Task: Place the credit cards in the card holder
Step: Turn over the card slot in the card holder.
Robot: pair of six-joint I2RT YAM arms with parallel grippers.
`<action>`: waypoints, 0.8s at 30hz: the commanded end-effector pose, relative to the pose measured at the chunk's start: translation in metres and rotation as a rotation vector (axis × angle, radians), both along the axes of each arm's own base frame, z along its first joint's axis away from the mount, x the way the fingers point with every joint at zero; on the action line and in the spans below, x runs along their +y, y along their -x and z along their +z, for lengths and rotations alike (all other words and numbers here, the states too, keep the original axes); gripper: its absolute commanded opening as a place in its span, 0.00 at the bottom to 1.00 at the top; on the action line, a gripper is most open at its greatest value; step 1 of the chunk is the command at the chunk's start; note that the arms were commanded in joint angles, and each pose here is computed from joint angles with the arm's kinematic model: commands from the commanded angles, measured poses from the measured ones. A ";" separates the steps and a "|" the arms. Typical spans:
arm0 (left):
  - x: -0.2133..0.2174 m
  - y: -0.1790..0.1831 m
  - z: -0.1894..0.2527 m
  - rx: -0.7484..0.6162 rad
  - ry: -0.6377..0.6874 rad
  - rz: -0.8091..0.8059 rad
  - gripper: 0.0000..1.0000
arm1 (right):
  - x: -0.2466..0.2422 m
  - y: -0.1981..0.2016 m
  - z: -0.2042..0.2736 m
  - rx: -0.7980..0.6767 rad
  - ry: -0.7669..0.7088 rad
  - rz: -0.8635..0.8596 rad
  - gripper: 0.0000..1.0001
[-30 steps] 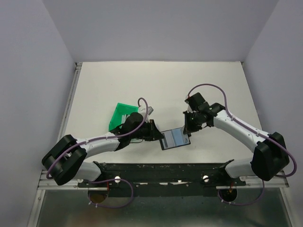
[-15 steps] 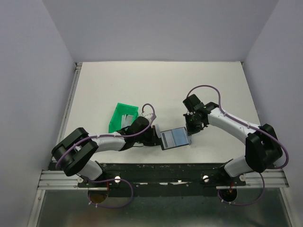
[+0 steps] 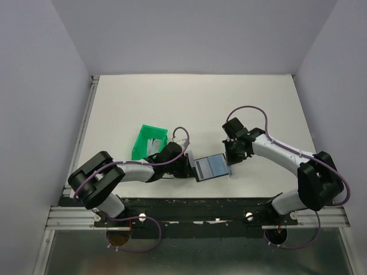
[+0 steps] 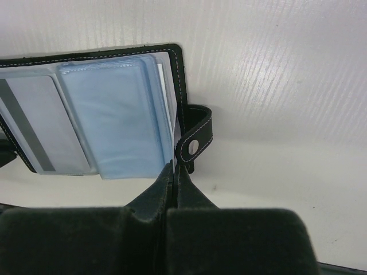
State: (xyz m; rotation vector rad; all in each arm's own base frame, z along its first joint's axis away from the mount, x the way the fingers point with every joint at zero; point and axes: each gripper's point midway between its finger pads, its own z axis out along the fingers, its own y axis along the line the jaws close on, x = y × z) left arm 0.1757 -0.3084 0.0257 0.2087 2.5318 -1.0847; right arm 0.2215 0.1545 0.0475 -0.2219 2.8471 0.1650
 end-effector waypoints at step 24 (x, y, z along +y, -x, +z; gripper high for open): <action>-0.008 -0.005 0.004 -0.017 0.014 -0.006 0.00 | 0.005 -0.006 0.005 -0.153 -0.055 0.018 0.01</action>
